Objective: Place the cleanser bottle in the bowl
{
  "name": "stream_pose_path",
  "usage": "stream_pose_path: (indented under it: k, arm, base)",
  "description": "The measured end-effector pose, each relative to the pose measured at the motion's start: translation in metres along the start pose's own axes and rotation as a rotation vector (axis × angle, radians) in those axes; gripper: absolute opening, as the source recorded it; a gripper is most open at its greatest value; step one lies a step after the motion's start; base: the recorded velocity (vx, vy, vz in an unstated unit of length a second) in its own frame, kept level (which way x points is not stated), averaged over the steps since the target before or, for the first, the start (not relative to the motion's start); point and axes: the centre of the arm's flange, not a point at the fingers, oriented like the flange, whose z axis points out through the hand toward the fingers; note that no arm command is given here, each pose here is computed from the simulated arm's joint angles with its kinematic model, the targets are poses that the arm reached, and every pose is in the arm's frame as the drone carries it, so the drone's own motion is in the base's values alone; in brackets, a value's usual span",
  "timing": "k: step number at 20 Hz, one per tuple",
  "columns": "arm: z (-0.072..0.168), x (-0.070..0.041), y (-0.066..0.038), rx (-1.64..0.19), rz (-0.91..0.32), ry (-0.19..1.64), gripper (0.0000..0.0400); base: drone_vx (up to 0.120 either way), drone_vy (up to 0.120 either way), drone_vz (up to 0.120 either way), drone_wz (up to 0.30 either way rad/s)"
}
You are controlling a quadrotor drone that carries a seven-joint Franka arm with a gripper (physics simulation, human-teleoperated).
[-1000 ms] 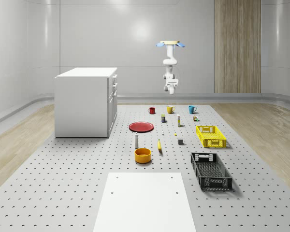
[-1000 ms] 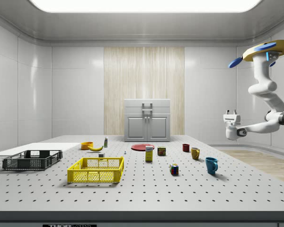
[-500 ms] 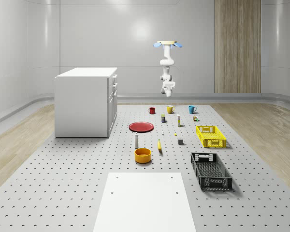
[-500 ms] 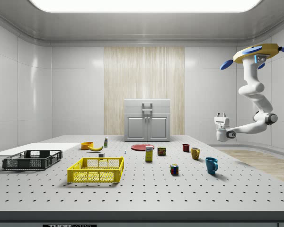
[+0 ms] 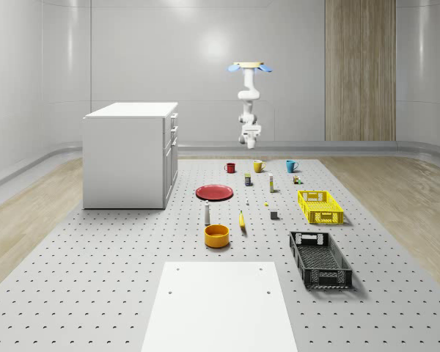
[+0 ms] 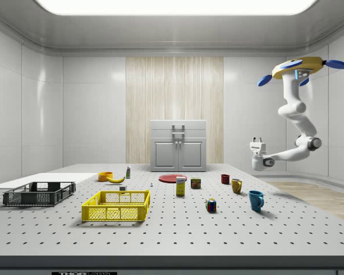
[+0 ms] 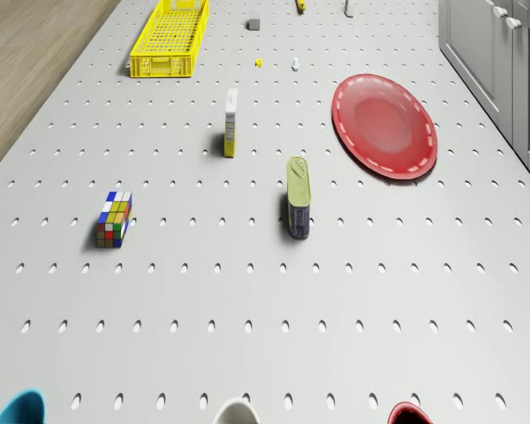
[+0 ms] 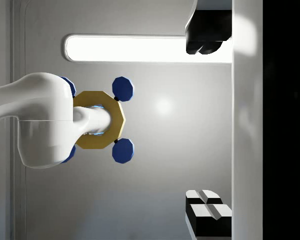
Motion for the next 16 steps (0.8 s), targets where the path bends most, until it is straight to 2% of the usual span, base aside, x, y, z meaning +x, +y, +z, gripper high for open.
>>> stream_pose_path:
  k: [16]
  arm:
    - [-0.0003, -0.0014, 0.0003, 0.003, 0.0, 0.014, 0.04]
  base:
    - [0.12, -0.12, 0.0, 0.0]
